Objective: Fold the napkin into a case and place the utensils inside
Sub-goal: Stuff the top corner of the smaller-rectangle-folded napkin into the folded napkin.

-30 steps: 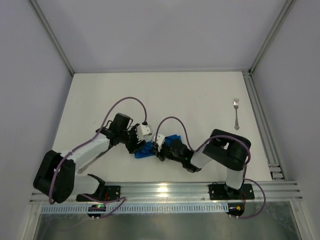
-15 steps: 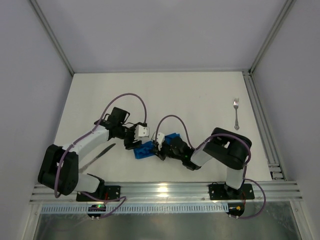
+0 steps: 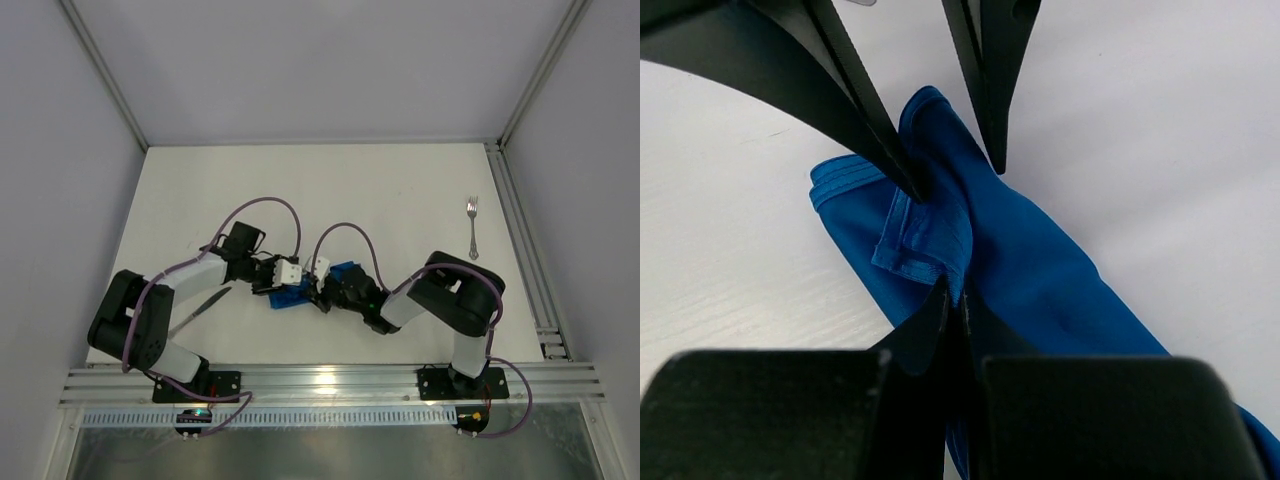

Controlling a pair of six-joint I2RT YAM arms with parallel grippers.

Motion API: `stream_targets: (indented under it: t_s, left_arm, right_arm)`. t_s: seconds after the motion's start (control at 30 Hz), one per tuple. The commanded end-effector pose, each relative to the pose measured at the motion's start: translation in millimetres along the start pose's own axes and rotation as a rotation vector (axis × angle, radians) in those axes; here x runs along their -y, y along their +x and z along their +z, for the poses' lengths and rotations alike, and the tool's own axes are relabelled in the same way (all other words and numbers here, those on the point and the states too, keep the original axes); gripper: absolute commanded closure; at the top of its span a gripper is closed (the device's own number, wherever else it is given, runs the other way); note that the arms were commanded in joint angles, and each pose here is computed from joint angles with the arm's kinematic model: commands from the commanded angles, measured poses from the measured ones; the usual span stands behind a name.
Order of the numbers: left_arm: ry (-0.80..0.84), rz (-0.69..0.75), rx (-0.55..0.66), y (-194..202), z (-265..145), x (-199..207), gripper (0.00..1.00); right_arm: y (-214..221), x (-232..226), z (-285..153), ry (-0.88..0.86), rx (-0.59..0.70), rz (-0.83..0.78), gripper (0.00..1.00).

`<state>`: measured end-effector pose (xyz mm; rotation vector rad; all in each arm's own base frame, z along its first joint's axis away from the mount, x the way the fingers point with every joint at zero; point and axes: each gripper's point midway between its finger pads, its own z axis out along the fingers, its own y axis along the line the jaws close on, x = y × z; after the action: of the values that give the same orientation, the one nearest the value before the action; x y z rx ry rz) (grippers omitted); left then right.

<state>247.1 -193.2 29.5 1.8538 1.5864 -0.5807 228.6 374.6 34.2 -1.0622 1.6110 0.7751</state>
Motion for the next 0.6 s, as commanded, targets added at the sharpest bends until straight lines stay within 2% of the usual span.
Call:
stream_targets:
  t_s: [0.0, 0.1, 0.23, 0.47, 0.53, 0.57]
  left_arm:
    - [-0.079, 0.107, -0.011, -4.0, 4.8, -20.2, 0.58]
    - [-0.127, 0.125, -0.010, -5.5, 8.2, -26.8, 0.52]
    - [-0.199, 0.145, 0.001, -9.5, 8.8, -42.6, 0.52]
    - [-0.177, 0.228, -0.016, -9.4, 14.7, -41.9, 0.46]
    - [-0.166, 0.257, -0.027, -9.5, 16.8, -39.6, 0.50]
    - [-0.150, 0.276, -0.048, -7.0, 19.9, -35.9, 0.55]
  right_arm:
    - [-32.1, -0.1, 6.6, -0.019, 0.108, -0.023, 0.96]
    - [-37.1, -2.3, 7.4, -0.034, 0.124, -0.032, 0.96]
    - [-42.1, -5.4, 8.8, -0.061, 0.140, -0.040, 0.96]
    - [-51.4, -9.5, 8.8, -0.129, 0.171, -0.051, 0.96]
    - [-53.4, -8.5, 8.5, -0.129, 0.176, -0.052, 0.96]
    - [-53.0, -8.8, 8.1, -0.130, 0.175, -0.055, 0.96]
